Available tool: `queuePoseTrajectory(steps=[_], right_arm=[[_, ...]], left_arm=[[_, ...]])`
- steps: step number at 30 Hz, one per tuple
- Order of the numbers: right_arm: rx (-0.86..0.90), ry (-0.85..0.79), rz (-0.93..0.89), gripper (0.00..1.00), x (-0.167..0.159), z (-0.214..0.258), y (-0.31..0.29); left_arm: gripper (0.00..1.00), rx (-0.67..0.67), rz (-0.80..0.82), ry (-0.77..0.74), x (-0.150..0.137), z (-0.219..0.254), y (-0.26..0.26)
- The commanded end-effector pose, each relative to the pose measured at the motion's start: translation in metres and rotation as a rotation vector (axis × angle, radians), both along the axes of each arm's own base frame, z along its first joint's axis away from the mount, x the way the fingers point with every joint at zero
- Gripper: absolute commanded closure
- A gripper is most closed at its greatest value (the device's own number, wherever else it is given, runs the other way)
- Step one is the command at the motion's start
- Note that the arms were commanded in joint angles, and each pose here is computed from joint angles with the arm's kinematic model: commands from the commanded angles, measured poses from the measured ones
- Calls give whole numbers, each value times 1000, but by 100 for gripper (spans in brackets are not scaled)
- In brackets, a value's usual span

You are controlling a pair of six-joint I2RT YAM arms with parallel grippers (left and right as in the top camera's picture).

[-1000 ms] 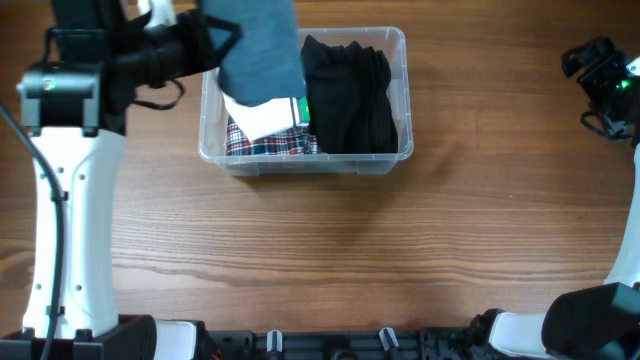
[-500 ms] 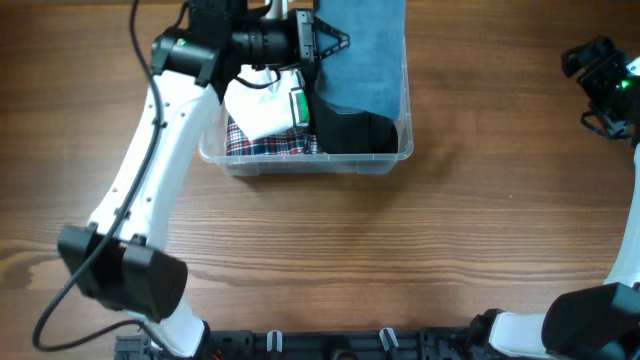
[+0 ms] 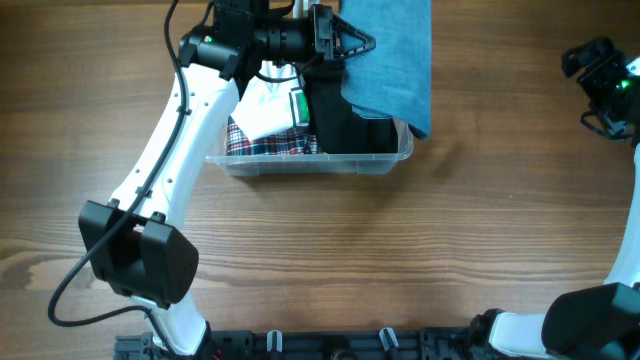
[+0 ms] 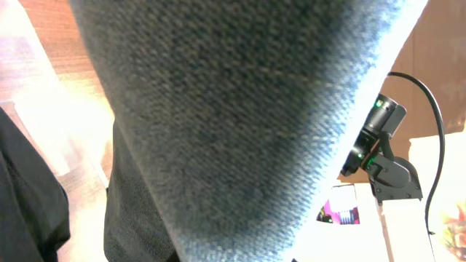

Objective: Pack container
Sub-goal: 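Lift the denim cloth and carry it over the bin's right half, then lower the denim cloth onto the black garment and release it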

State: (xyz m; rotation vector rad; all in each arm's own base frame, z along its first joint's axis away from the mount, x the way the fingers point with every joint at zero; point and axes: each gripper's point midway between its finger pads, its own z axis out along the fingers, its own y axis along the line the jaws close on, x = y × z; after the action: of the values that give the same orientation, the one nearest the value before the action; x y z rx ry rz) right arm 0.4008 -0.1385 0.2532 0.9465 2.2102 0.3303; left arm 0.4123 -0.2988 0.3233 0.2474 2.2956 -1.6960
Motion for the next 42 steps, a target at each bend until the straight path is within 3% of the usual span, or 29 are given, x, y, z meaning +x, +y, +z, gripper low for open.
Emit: queuePoseTrajectory(steps=[1, 23, 30, 42], right_arm=[[6, 12, -5, 0, 2, -6, 0], [6, 13, -5, 0, 2, -6, 0], [6, 13, -5, 0, 2, -6, 0], [6, 13, -5, 0, 2, -6, 0]], left_arm=[[96, -44, -54, -12, -15, 20, -1], [96, 34, -20, 132, 20, -86, -13], [96, 44, 52, 203, 40, -114, 22], [96, 73, 119, 277, 40, -166, 75]])
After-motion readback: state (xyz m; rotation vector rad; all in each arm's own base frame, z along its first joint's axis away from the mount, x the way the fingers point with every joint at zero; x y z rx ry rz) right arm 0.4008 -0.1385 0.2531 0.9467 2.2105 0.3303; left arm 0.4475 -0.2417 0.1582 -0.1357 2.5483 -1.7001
